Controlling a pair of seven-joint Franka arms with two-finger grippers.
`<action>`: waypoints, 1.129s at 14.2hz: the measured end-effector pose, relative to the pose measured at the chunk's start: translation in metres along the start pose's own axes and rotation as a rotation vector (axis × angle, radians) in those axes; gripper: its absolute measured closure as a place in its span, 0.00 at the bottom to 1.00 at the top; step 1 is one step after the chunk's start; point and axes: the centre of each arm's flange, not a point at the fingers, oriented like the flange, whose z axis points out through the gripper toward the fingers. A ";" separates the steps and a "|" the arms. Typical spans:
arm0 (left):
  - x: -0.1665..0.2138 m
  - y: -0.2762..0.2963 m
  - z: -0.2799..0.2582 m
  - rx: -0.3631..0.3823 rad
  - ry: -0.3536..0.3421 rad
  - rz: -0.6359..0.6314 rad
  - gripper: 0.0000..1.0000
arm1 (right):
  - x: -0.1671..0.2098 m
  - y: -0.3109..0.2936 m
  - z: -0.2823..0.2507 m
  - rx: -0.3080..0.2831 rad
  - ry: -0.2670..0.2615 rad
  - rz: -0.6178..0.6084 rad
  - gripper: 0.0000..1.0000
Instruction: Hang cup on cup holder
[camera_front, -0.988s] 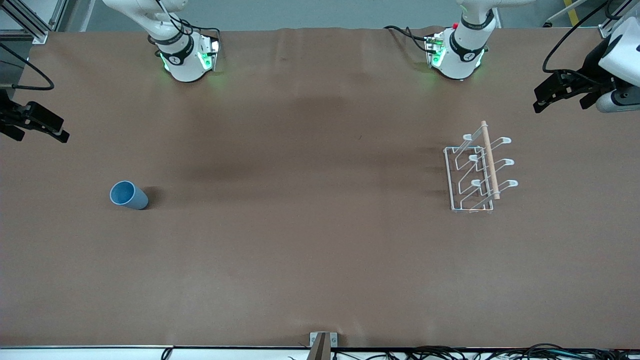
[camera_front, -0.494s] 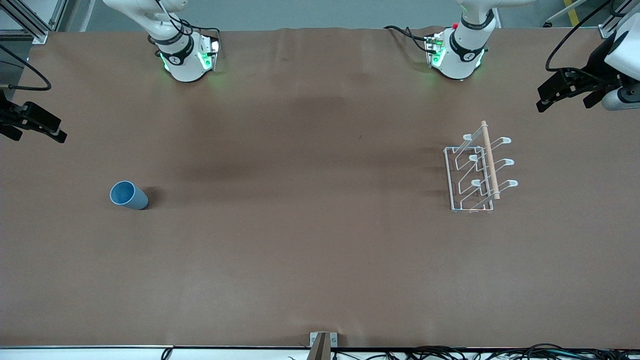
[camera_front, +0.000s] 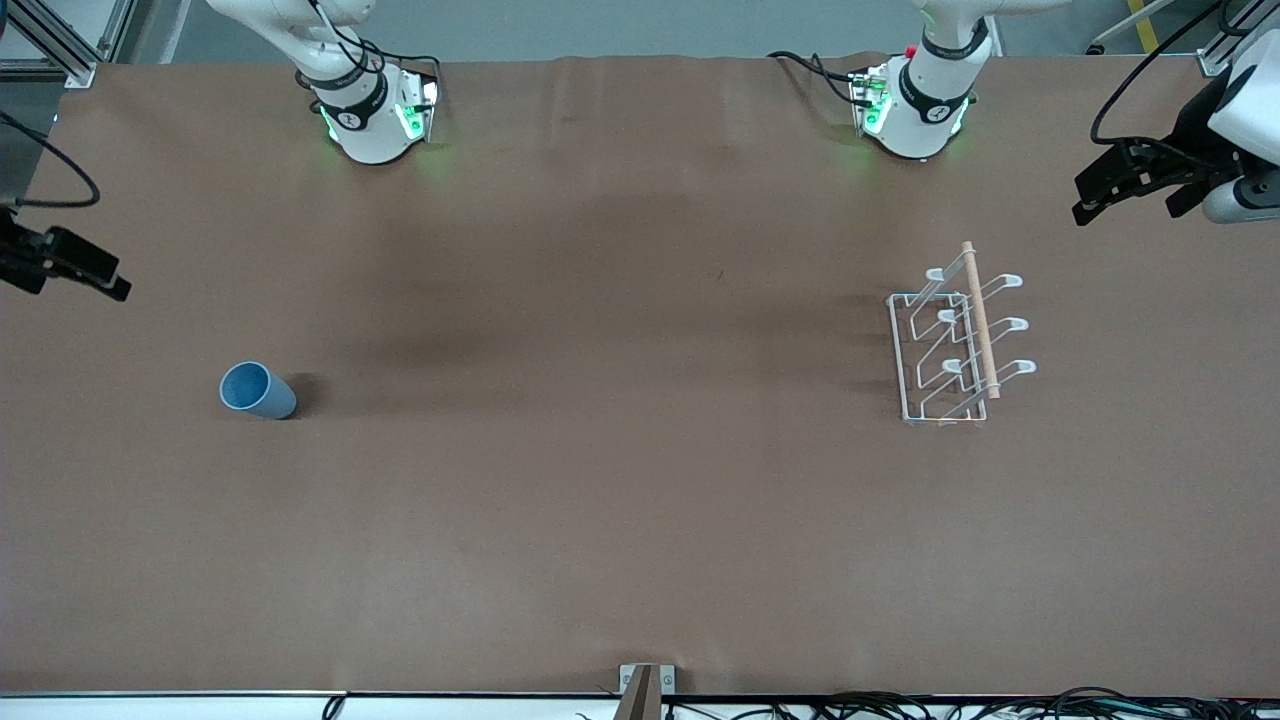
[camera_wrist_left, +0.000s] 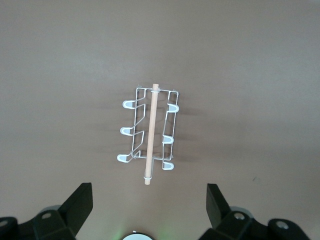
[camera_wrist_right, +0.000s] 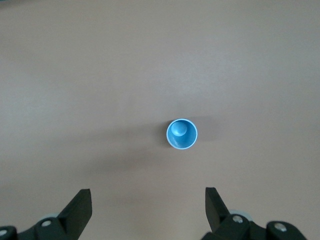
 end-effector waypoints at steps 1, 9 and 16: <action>0.000 0.000 0.000 0.000 0.000 0.000 0.00 | 0.011 0.009 0.019 0.000 -0.015 0.016 0.00; -0.003 -0.001 0.003 0.006 -0.034 0.000 0.00 | 0.071 0.075 0.204 0.005 -0.127 0.032 0.00; -0.003 -0.001 0.004 0.006 -0.036 0.000 0.00 | 0.038 0.090 0.303 0.013 -0.160 0.019 0.00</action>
